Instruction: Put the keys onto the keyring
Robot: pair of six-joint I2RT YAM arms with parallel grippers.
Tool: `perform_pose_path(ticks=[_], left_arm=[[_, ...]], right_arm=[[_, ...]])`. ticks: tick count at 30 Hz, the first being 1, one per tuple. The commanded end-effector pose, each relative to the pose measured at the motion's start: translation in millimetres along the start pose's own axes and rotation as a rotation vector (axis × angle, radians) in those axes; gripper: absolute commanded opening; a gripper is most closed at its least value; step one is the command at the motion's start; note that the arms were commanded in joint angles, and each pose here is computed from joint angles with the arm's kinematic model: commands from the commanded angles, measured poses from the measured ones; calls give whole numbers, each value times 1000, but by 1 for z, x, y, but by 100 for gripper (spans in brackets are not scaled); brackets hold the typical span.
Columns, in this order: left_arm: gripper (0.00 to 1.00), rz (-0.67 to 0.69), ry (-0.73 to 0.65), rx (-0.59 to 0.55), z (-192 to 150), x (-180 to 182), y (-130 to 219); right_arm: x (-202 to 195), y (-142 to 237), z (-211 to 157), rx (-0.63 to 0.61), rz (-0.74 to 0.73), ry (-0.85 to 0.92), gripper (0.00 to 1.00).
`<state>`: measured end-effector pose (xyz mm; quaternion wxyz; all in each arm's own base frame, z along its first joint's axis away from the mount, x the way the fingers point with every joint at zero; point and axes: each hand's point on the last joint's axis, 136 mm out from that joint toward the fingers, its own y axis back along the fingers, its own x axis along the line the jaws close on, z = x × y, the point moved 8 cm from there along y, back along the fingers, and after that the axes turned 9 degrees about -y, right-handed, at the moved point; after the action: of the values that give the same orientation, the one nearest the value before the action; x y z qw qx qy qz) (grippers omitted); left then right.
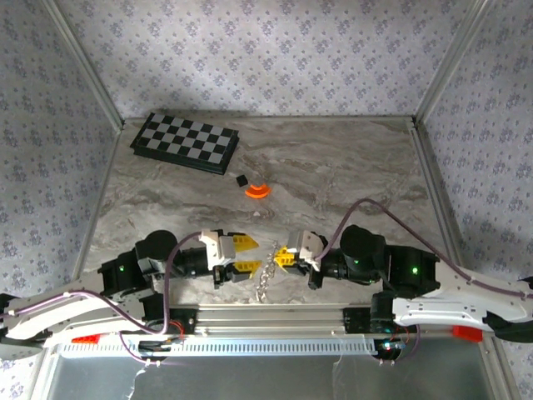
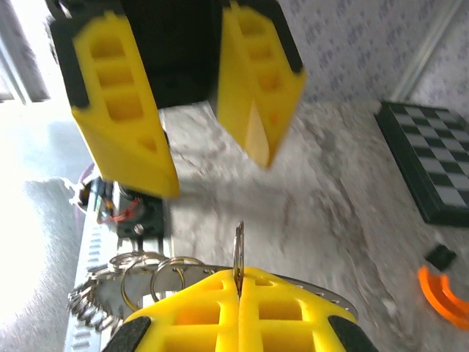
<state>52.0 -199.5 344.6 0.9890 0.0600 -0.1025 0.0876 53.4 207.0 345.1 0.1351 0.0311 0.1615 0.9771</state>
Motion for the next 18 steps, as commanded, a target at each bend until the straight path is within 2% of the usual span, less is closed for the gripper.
perform_pose_path(ticks=[1,4,9,18], left_arm=[[40,45,-53,155,-4,6,9],[40,11,-54,192,-4,5,5],[39,-53,-48,182,-2,1,-13],[34,-112,-35,166,-5,-2,-41]], right_arm=[[-9,15,-1,126,-98,63,0],[-10,16,-3,202,-102,89,0],[-8,12,-1,269,-78,120,0],[-4,1,2,306,-29,119,0]])
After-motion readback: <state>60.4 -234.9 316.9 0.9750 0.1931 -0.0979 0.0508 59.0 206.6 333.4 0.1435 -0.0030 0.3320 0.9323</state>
